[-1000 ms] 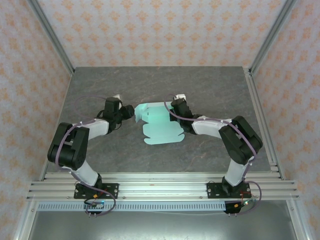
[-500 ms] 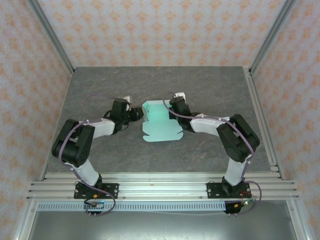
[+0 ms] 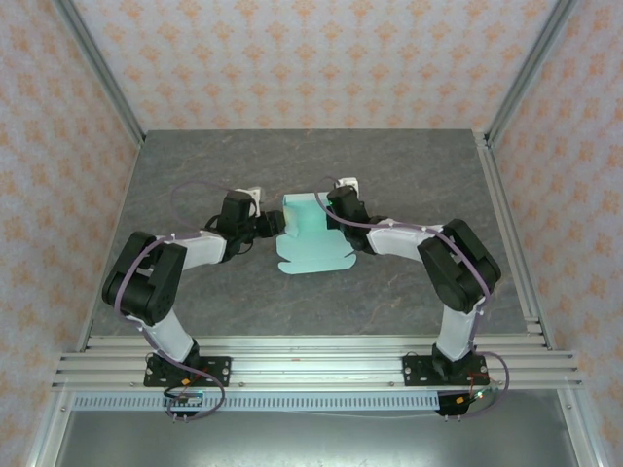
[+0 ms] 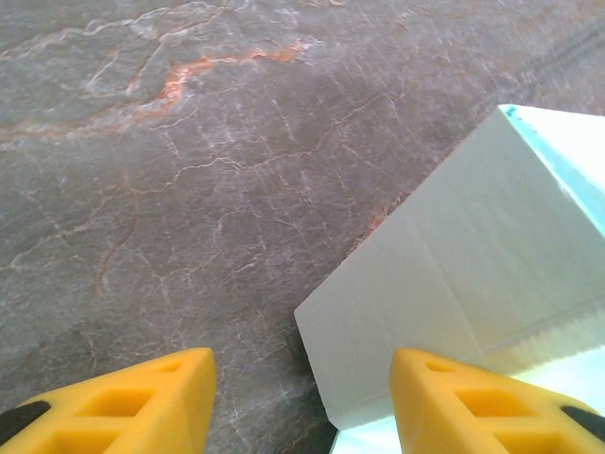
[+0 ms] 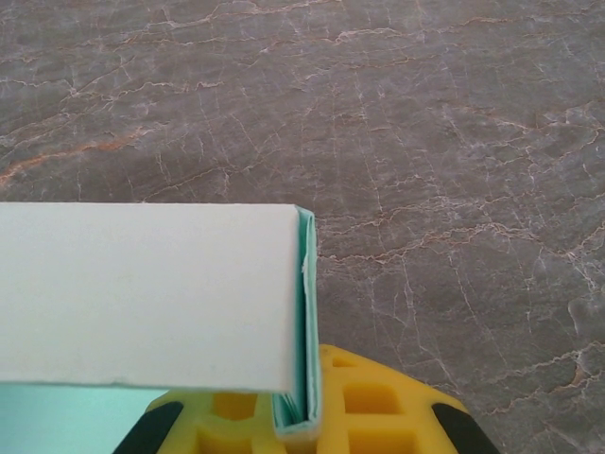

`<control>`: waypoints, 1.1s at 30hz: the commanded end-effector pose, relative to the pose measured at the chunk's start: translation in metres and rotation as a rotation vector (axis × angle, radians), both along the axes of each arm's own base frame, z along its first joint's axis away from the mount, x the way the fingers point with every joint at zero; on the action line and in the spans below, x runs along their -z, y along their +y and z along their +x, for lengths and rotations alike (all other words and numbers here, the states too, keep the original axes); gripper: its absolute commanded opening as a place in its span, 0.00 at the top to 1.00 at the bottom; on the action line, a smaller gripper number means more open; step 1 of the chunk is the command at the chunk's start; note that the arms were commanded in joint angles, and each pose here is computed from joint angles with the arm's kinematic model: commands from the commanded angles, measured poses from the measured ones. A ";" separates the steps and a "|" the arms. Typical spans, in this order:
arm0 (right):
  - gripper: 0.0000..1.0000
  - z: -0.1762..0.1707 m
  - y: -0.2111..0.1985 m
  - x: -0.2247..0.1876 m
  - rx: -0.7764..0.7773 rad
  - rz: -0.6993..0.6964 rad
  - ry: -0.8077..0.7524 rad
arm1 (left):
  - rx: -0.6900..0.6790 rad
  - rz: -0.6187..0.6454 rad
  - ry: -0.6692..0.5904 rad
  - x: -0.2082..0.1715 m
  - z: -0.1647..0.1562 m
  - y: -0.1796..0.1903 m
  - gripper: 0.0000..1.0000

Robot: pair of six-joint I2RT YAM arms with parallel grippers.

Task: Fold the paper box

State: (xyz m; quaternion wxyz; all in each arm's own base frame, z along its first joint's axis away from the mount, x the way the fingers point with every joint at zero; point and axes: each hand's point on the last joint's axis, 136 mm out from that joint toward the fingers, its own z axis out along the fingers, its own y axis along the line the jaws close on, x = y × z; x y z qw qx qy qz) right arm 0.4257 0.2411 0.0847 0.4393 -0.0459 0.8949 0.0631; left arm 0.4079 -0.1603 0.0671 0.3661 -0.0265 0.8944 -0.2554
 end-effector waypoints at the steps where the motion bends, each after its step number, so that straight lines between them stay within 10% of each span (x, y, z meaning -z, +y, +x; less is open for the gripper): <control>1: 1.00 -0.002 0.007 0.009 -0.012 0.009 0.035 | 0.107 0.047 -0.078 -0.015 0.005 -0.016 0.48; 33: 1.00 -0.008 0.015 0.013 -0.088 -0.013 0.069 | 0.236 0.186 -0.059 -0.029 0.015 -0.022 0.51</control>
